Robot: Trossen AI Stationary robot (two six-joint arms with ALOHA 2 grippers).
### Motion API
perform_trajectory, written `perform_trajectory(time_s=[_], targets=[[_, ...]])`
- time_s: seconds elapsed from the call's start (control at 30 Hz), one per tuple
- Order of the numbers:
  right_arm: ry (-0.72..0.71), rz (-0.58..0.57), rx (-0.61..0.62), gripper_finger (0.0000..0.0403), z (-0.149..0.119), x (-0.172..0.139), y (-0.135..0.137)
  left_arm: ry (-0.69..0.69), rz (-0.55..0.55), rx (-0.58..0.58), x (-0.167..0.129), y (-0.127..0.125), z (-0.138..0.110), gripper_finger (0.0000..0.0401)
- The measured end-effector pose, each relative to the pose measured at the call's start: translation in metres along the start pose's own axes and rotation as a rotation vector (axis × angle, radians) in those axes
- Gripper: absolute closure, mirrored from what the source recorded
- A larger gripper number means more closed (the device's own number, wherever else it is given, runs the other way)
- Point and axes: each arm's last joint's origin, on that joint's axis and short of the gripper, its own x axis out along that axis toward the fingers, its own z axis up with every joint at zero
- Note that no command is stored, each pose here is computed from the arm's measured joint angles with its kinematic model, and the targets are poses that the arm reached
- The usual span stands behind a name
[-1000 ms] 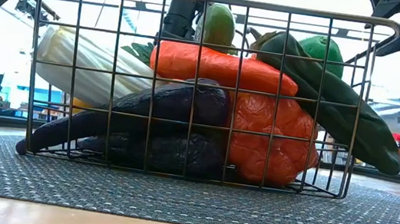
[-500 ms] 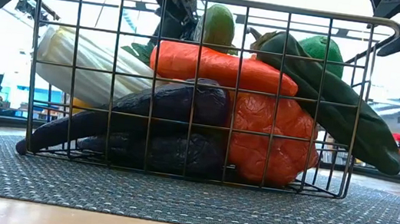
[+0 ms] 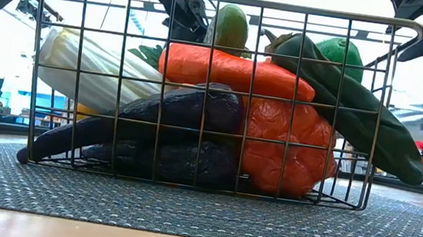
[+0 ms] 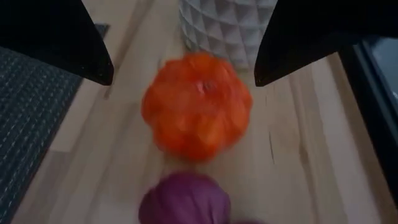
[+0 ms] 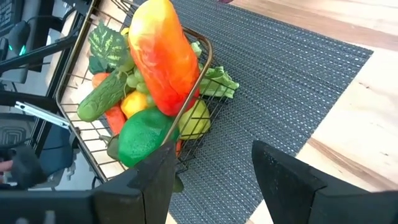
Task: Build produce basket
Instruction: Put the orange pumpkin into the gold wire basket
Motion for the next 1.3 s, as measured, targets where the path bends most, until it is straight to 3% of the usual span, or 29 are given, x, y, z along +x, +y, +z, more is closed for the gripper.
perform_trajectory(time_s=[0.17,0.33,0.63,0.9,1.1,1.3], targets=[[0.000,0.000,0.048,0.0186,0.000,0.000,0.000,-0.082,0.023,0.024,0.001,0.009,0.005,0.0005],[-0.001,0.000,0.053,0.0186,0.000,0.000,0.000,-0.140,-0.095,-0.018,0.003,0.020,0.001,0.0005],[-0.004,-0.001,0.054,0.0186,0.000,0.000,0.000,-0.106,-0.131,-0.034,0.016,0.031,-0.008,0.0005],[0.003,0.001,0.120,0.0186,-0.001,0.000,0.000,-0.025,-0.175,-0.014,0.053,0.016,-0.017,0.0005],[0.039,0.007,0.119,0.0186,-0.003,-0.001,0.001,-0.079,-0.146,-0.037,0.054,0.012,-0.009,0.0005],[0.052,0.008,0.123,0.0186,-0.004,-0.001,0.001,-0.110,-0.139,-0.157,0.054,0.013,-0.005,0.0005]])
